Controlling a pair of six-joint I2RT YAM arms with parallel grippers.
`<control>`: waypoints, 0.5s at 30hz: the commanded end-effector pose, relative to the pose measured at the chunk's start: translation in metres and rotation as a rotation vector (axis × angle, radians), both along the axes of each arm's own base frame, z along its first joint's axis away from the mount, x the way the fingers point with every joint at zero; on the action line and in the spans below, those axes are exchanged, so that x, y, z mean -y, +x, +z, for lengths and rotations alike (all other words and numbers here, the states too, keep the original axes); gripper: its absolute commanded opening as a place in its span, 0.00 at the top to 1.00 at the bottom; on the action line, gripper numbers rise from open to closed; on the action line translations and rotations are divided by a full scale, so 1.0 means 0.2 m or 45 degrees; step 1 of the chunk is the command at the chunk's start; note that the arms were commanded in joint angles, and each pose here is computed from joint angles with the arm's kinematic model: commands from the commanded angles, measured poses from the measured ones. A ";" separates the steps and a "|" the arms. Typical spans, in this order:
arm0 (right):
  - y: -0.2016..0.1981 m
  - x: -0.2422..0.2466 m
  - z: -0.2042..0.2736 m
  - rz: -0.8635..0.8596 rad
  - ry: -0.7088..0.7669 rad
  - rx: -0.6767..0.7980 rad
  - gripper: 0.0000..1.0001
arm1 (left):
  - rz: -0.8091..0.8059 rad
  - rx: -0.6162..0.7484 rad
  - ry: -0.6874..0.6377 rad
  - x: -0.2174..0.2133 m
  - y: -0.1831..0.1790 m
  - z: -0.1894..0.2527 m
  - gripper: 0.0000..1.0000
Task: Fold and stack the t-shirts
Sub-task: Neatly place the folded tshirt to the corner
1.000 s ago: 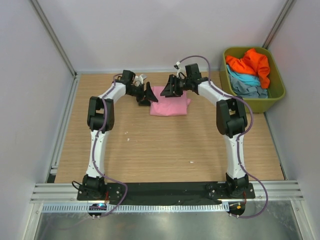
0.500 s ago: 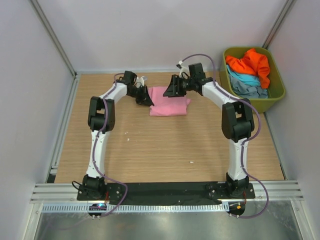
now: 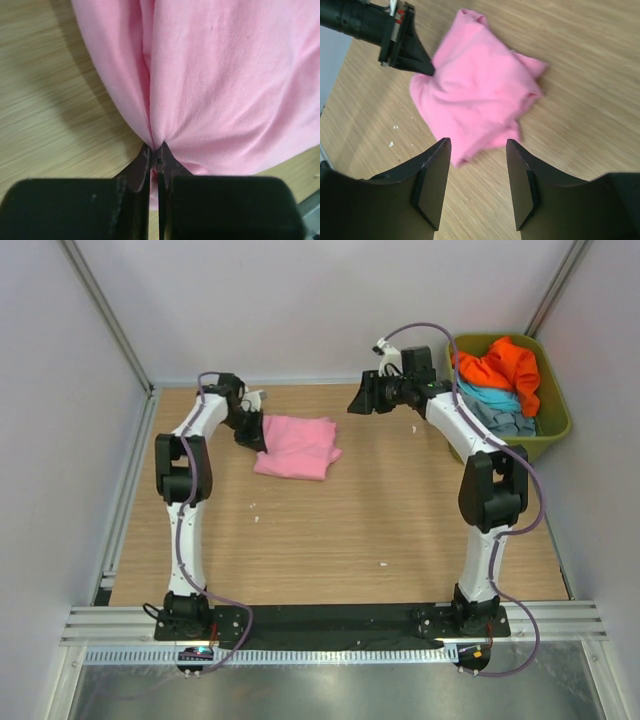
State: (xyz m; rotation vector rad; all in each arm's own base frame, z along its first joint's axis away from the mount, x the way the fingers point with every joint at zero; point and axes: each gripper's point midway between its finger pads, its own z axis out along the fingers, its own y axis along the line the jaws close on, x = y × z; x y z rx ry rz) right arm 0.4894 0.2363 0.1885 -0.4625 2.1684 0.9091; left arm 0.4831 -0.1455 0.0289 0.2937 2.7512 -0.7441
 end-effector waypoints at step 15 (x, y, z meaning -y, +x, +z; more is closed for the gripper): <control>-0.10 0.20 0.40 -0.048 -0.172 0.320 0.44 | 0.170 0.034 0.611 -1.17 0.04 0.20 1.00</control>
